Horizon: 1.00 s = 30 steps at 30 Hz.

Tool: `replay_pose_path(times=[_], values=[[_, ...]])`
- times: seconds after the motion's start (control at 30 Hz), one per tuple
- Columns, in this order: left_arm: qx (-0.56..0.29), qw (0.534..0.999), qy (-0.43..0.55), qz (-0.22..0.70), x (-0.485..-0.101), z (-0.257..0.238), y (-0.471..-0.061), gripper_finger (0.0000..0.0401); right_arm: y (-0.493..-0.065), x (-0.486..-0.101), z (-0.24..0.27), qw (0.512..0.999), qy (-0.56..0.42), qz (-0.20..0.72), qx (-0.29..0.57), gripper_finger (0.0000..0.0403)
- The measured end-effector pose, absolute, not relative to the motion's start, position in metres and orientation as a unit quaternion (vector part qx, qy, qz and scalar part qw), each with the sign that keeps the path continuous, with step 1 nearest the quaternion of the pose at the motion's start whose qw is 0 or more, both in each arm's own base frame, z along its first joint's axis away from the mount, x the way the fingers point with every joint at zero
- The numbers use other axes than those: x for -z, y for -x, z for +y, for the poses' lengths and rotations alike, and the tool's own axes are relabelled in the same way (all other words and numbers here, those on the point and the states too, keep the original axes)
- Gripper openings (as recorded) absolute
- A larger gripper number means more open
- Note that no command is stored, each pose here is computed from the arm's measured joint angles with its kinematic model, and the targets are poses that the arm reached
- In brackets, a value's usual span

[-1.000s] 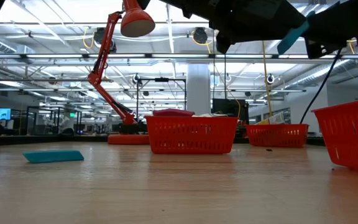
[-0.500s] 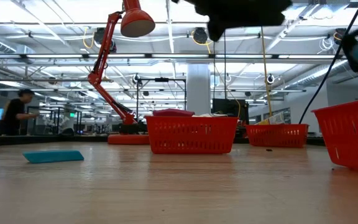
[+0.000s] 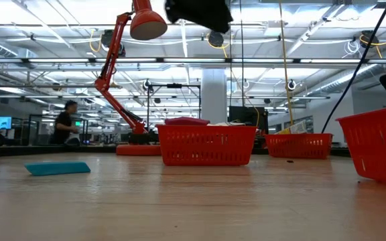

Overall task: Pick & Place School Supplies
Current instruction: Put the blue eraser into the bottom red bin

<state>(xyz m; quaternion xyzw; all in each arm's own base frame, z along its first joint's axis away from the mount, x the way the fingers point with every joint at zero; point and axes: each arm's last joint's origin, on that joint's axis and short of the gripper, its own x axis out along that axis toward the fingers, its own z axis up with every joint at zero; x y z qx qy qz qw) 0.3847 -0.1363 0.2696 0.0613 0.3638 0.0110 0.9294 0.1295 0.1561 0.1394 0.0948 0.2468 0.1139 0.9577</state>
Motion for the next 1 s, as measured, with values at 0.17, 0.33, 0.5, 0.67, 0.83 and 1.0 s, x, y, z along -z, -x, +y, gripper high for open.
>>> replay_pose_path(times=[0.17, 0.33, 0.5, 0.67, 0.83, 1.0], values=[[-0.062, 0.918, -0.059, 0.386, -0.267, -0.151, -0.369, 0.0107, -0.135, -0.139, 0.159, 0.963, -0.086, 0.225, -0.122, 0.0258], [-0.12, 0.894, -0.024, 0.43, -0.252, -0.159, -0.351, 0.0114, -0.142, -0.149, 0.165, 0.974, -0.056, 0.156, -0.151, 0.0258], [-0.191, 0.85, 0.028, 0.49, -0.218, -0.16, -0.324, 0.0142, -0.15, -0.161, 0.164, 0.983, -0.008, 0.1, -0.152, 0.0255], [-0.25, 0.796, 0.086, 0.545, -0.19, -0.154, -0.302, 0.0184, -0.16, -0.17, 0.161, 0.987, 0.029, 0.081, -0.137, 0.0263], [-0.267, 0.766, 0.132, 0.57, -0.171, -0.151, -0.292, 0.0226, -0.164, -0.174, 0.164, 0.985, 0.059, 0.084, -0.136, 0.0264], [-0.282, 0.736, 0.172, 0.591, -0.154, -0.142, -0.285, 0.025, -0.164, -0.174, 0.164, 0.985, 0.064, 0.083, -0.139, 0.0259]])
